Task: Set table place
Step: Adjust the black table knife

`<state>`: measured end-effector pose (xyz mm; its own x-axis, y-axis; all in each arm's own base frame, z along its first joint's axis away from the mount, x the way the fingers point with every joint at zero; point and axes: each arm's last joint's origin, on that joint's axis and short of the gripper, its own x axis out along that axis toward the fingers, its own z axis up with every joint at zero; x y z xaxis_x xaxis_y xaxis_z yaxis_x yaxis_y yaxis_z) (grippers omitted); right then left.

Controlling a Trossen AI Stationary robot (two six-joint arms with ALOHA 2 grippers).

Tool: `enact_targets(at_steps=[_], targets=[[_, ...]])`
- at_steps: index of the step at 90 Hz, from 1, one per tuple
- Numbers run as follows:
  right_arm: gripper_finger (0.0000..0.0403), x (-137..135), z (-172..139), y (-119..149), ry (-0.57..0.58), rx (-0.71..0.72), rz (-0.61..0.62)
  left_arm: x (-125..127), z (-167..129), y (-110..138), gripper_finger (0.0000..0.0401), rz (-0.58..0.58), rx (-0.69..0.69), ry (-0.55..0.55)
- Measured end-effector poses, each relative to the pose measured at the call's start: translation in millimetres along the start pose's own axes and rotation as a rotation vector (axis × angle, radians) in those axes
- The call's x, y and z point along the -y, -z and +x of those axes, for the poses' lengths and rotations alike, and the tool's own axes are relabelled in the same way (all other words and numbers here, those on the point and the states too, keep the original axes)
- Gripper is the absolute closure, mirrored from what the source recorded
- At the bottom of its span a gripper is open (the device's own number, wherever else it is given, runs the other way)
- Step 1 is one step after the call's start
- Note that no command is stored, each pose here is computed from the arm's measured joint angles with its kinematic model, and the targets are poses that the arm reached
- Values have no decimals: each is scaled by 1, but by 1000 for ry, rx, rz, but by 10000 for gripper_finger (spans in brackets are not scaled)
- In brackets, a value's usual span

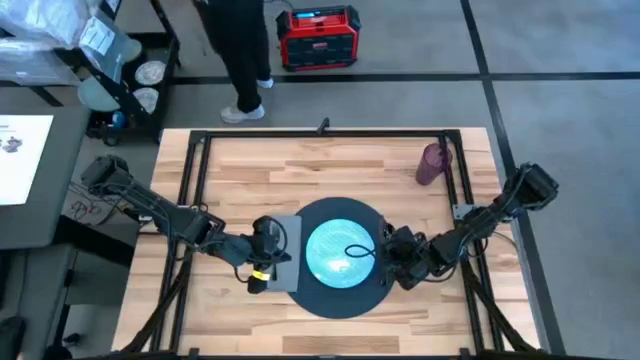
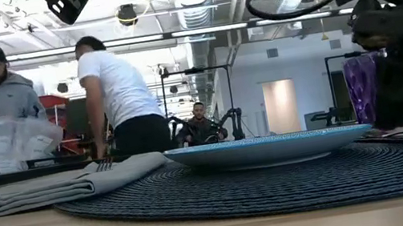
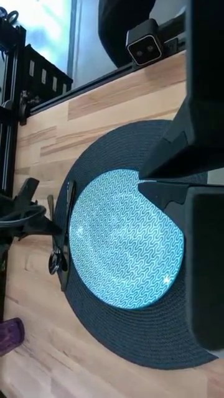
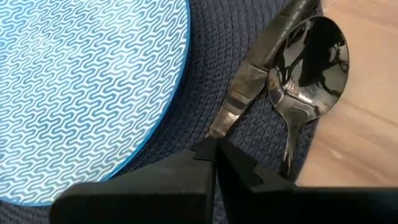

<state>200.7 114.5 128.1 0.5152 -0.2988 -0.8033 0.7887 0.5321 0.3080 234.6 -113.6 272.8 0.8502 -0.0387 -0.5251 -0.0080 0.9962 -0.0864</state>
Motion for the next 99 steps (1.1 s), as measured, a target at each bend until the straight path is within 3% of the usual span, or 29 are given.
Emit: enact_targets(at_steps=[55,68,99], targets=[[403,6,8,1,-33,-32,16,0,0,0,401,4,0,0],[403,-1,8,0,-93,-26,-12,0,0,0,401,4,0,-1],[403,3,7,2,-64,-40,4,0,0,0,401,-2,0,0]])
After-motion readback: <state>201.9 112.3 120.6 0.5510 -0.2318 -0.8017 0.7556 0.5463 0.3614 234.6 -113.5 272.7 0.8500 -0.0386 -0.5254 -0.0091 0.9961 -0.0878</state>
